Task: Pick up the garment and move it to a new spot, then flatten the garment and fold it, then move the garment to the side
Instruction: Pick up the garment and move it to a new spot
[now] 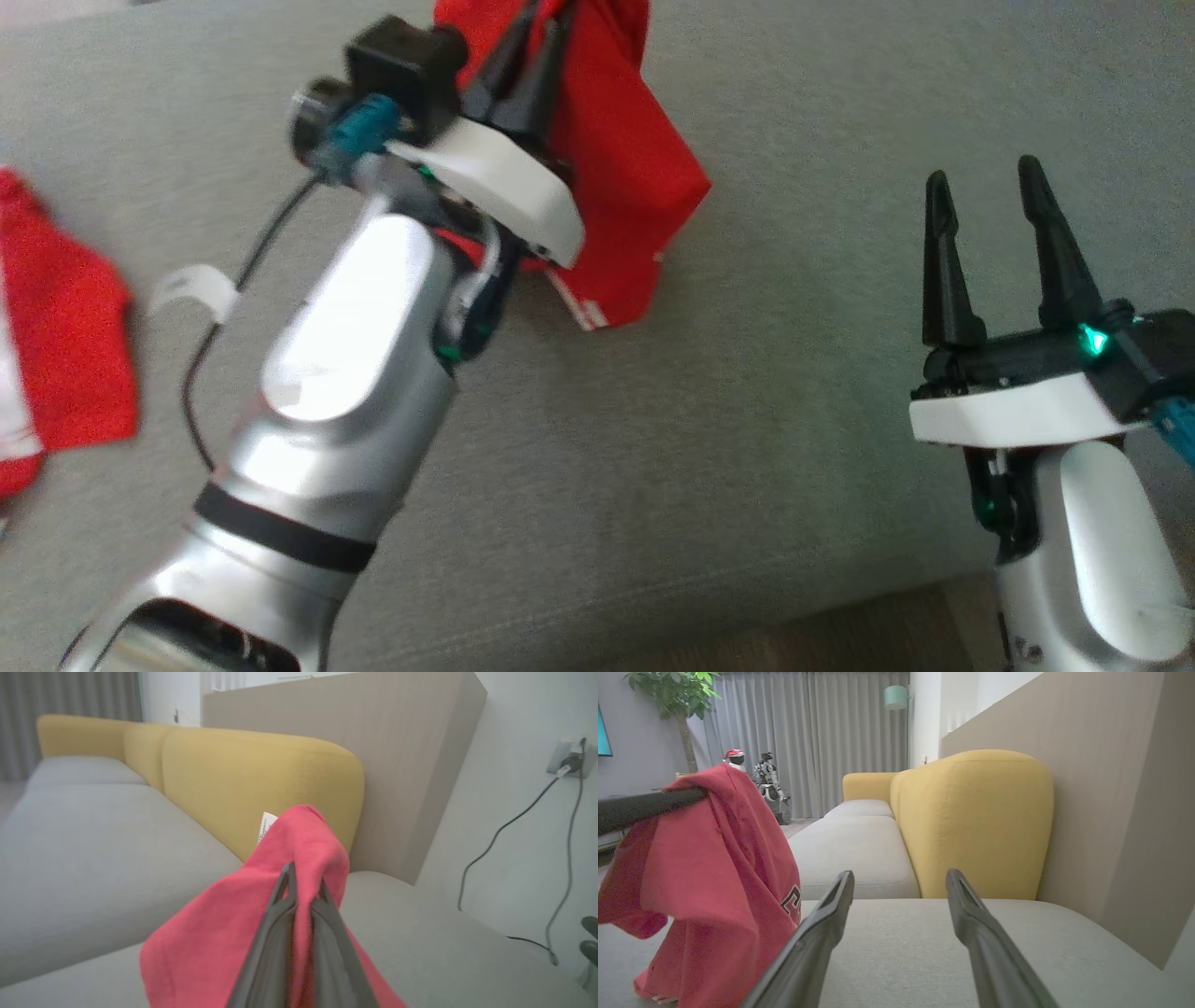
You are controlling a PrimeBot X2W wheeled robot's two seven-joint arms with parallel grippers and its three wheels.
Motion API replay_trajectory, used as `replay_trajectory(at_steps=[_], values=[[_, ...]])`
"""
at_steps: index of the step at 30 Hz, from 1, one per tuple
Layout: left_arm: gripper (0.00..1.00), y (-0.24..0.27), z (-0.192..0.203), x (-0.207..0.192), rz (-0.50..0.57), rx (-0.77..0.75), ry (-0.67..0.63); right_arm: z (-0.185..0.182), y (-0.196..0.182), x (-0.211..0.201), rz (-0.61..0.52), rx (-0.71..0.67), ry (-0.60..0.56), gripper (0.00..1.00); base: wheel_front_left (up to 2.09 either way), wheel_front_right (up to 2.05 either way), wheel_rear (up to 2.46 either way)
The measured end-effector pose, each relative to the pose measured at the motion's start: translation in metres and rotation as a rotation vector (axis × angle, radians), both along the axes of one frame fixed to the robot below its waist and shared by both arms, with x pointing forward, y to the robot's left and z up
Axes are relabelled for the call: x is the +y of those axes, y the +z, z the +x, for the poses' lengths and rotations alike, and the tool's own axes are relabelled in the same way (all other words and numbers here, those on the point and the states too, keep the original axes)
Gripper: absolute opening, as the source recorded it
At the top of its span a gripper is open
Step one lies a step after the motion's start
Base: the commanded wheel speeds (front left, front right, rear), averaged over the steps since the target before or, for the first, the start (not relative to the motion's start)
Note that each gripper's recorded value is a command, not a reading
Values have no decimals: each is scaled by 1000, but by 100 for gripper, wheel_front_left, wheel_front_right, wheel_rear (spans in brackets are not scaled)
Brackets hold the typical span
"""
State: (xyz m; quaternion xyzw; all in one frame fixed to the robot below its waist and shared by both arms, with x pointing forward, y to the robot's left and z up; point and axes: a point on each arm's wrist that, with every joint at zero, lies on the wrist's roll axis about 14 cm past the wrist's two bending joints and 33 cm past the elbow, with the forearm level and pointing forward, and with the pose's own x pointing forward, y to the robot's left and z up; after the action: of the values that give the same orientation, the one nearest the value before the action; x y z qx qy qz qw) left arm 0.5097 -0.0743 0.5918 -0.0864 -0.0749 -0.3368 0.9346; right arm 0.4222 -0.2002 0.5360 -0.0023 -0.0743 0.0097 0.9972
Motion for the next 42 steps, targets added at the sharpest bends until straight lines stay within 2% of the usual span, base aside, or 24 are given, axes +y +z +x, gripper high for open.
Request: replay_trajectory(at_steps=[7,8,9,10,13,18,23,27,31,34,42], values=[[0,-31,-38,-84,-58,108,-223,-15,-2,-46,1,6,-132,100,0,0,0],[15,-34,-46,-94,-57,117,-262,-17,-4,-50,-1,15,-146,100,0,0,0],[97,-37,-55,-103,-57,126,-299,-19,-7,-54,-4,24,-156,100,0,0,0],[100,-41,-62,-111,-49,137,-329,-20,-9,-56,-6,28,-163,100,0,0,0],[100,-52,-71,-115,-34,160,-344,-20,-12,-58,-5,35,-169,100,0,0,0],[100,-41,-47,-90,-34,141,-228,-11,-11,-47,9,20,-134,100,0,0,0],[100,-1,-13,-35,-83,39,-39,2,-7,-21,0,-1,-61,100,0,0,0],[100,-6,-6,30,-57,22,119,9,-9,3,-12,10,6,100,0,0,0],[100,-41,-27,97,-22,91,256,7,-18,28,-15,48,72,100,0,0,0],[100,-59,-54,130,-11,129,327,0,-24,45,-12,73,116,100,0,0,0],[100,-74,-120,173,-75,177,467,-20,-24,68,-3,86,182,100,0,0,0]])
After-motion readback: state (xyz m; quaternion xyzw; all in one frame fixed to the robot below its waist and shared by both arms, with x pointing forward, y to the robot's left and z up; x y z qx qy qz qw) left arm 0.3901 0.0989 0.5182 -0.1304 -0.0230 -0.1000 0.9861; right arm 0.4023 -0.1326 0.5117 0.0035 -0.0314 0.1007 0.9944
